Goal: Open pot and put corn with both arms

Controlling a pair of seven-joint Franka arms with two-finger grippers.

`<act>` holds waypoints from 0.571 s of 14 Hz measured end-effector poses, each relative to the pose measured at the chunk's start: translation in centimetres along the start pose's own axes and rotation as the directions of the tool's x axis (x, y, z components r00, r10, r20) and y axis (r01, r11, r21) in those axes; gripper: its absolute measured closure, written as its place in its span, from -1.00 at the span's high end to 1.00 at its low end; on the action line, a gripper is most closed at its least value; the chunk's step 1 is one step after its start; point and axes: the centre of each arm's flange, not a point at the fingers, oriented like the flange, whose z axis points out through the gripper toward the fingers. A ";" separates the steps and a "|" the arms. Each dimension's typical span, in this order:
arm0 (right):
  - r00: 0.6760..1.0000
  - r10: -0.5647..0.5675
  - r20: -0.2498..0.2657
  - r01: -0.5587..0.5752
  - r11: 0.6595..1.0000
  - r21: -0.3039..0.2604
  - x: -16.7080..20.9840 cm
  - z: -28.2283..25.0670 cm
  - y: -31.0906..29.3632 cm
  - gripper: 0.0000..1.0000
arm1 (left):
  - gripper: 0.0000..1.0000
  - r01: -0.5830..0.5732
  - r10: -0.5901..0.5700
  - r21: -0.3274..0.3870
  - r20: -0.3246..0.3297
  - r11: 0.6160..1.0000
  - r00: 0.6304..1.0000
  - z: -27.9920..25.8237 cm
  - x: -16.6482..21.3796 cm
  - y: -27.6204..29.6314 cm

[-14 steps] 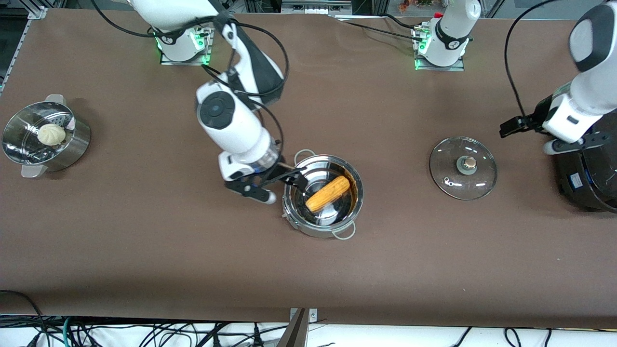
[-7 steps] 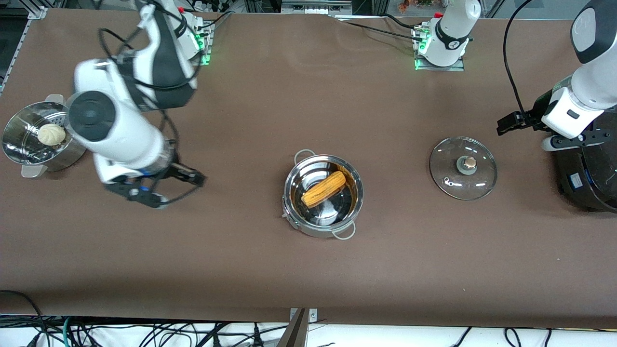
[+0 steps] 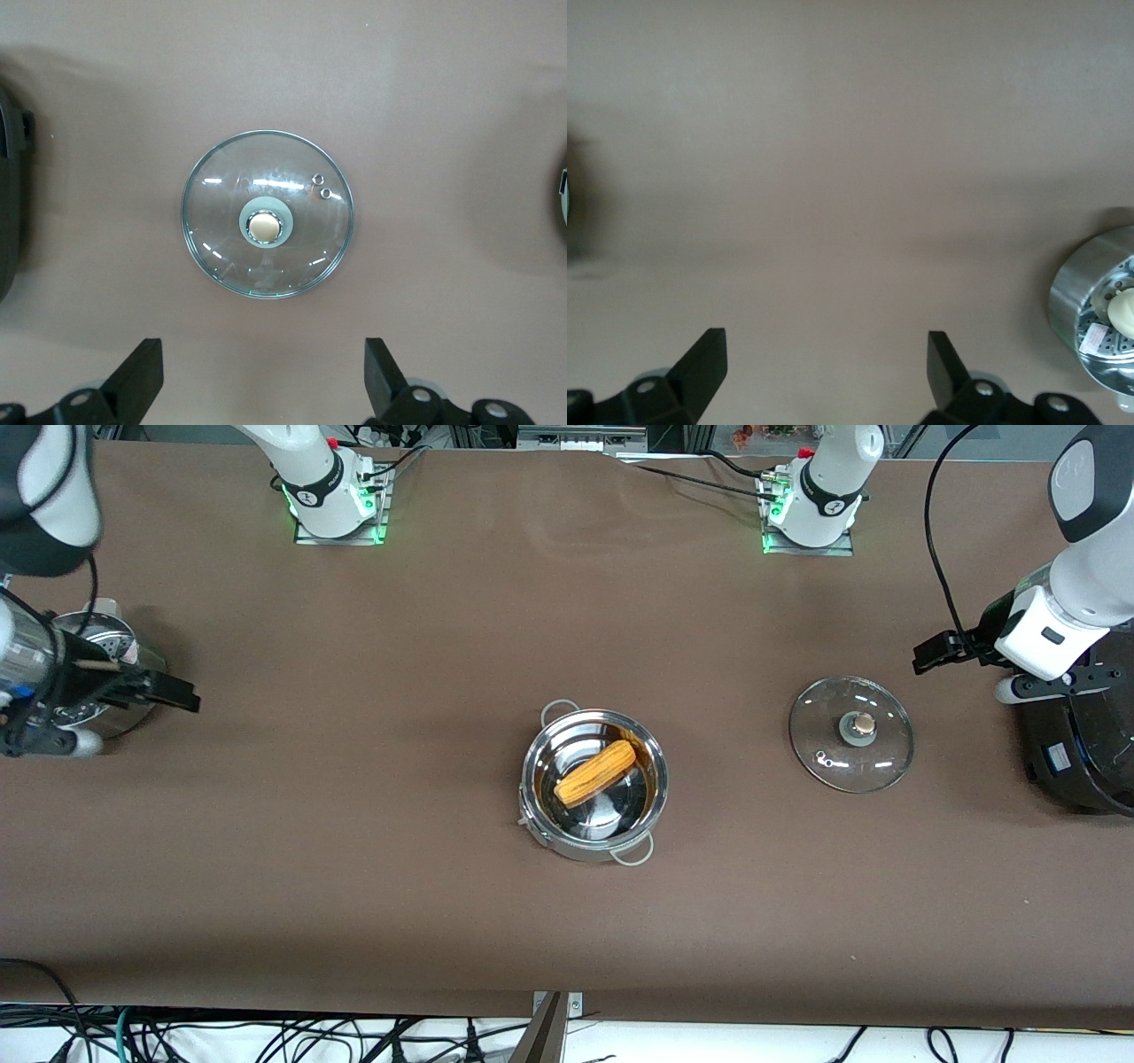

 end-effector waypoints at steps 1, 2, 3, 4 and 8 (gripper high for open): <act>0.999 -0.015 -0.029 0.014 1.000 -0.006 -1.0 0.4 -0.1 1.00 | 1.00 -0.002 0.002 0.000 0.000 1.000 1.000 0.0 0.0 0.1; 0.998 -0.031 -0.049 0.031 0.999 -0.010 -2.3 1.0 -1.0 1.00 | 1.00 -0.006 0.006 0.001 -0.001 1.000 1.000 0.0 0.0 0.3; 0.998 -0.038 -0.058 0.037 0.999 -0.016 -3.5 1.5 -1.9 1.00 | 1.00 -0.011 0.011 0.001 -0.005 1.000 1.000 -0.2 0.0 0.6; 0.997 -0.040 -0.065 0.039 0.999 -0.020 -4.4 1.3 -2.4 1.00 | 1.00 -0.013 0.013 0.000 -0.012 1.000 1.000 -0.5 0.1 0.7; 0.997 -0.010 -0.074 0.008 1.000 -0.021 -5.5 -0.1 -1.3 1.00 | 1.00 -0.008 0.007 -0.010 -0.059 1.000 0.998 -3.9 1.3 0.5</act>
